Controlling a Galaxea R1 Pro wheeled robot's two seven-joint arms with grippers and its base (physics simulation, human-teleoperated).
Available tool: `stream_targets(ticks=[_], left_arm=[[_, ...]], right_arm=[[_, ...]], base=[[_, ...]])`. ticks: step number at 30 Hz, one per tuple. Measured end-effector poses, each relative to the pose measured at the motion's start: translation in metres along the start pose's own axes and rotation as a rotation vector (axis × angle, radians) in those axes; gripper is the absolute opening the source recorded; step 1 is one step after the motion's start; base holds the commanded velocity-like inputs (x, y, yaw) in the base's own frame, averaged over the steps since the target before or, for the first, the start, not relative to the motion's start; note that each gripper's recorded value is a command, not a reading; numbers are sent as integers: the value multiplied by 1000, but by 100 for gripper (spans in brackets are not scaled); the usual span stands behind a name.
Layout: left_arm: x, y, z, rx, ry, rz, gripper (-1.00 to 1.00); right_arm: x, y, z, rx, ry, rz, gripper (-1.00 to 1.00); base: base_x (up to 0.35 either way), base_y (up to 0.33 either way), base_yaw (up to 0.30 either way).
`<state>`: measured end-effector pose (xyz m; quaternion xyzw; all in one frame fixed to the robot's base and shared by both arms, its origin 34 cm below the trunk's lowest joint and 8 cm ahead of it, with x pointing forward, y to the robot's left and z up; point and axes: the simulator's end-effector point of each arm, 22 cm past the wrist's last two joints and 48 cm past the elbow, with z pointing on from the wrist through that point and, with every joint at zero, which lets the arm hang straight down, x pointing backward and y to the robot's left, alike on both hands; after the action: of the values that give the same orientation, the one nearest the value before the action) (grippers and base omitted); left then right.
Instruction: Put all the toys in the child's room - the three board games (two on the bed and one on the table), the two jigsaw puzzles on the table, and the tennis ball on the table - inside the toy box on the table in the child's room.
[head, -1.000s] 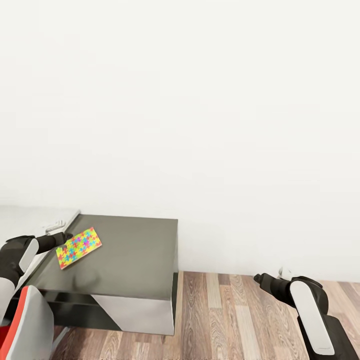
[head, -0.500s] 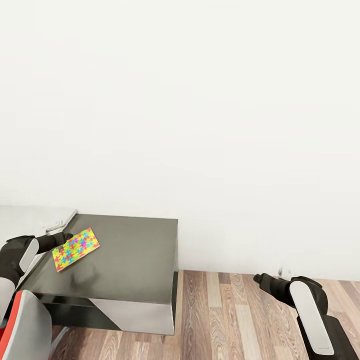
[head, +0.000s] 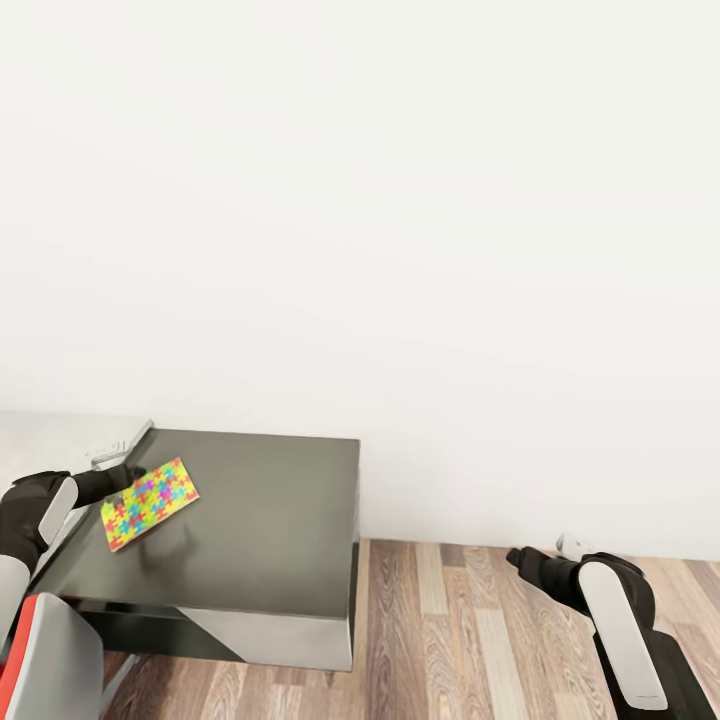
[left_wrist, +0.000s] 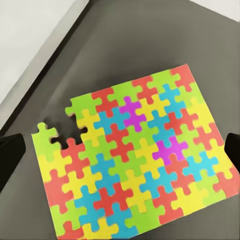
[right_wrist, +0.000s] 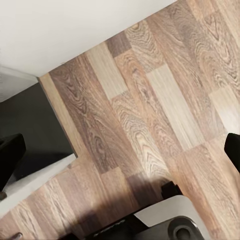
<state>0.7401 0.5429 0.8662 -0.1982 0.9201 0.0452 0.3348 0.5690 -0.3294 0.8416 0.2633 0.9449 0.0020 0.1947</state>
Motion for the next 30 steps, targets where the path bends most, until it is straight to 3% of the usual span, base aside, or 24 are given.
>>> stream_targets(ticks=[30], left_arm=[[24, 3, 20, -16, 48, 13, 100]], right_arm=[[14, -4, 18, 23, 44, -6, 100]], base=[[34, 10, 0]])
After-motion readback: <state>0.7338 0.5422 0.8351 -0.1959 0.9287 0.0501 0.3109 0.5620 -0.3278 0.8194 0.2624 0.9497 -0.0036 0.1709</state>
